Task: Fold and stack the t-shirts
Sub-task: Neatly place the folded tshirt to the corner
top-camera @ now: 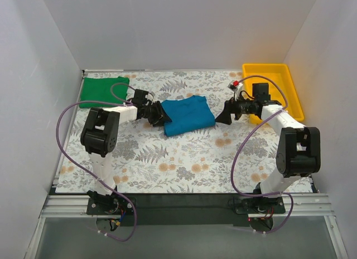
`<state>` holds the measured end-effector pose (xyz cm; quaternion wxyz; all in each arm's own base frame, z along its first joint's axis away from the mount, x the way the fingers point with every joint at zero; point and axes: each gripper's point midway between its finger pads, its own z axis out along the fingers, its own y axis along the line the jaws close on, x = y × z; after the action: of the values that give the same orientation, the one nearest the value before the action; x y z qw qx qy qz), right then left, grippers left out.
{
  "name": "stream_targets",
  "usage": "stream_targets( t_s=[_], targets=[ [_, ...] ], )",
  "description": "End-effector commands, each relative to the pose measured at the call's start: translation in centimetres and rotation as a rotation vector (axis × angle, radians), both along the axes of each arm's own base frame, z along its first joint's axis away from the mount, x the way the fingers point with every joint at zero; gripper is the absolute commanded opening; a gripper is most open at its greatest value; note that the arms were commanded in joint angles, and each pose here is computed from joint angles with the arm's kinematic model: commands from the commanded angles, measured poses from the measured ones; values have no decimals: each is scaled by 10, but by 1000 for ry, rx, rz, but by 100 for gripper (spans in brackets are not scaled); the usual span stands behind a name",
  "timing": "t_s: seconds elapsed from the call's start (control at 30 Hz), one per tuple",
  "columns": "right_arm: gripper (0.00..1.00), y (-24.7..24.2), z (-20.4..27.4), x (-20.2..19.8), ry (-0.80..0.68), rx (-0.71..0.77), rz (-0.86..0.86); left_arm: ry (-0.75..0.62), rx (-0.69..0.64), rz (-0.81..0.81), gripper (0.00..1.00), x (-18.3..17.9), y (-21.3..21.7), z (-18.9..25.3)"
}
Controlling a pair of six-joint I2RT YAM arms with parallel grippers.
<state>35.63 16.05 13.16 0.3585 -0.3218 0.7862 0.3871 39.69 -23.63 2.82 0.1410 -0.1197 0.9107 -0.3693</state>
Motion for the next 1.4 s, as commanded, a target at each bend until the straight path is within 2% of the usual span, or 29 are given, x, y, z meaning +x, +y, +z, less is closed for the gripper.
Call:
stream_targets(
  t_s=[0.0,0.07,0.13,0.2,0.3,0.4,0.57,0.73,0.83,1.2,1.37],
  targets=[
    [92,-3,19,1,-47,41,2,95,3,1,35,-15,-1,-17],
    [92,-4,20,1,-50,45,2,97,-8,3,28,-13,-2,-17],
    [92,-5,20,1,-47,48,2,98,-22,8,12,-11,-4,-15],
    [92,-5,20,1,-49,51,2,70,-34,9,0,-6,-6,-9],
    [92,-7,22,1,-50,56,-2,0,-23,2,0,4,-6,6],
    [92,-9,24,0,-50,64,-3,-122,42,-4,0,19,5,29],
    [91,-9,26,0,-52,70,-1,-310,244,-10,0,38,39,64],
    [91,-9,25,0,-47,73,2,-413,357,-43,0,52,55,91],
    [91,-8,25,0,-44,75,2,-410,429,-24,0,57,69,91],
    [91,-8,21,0,-35,76,3,-467,507,7,0,86,103,120],
    [91,-8,20,1,-30,77,4,-398,495,5,0,85,116,103]
  ],
)
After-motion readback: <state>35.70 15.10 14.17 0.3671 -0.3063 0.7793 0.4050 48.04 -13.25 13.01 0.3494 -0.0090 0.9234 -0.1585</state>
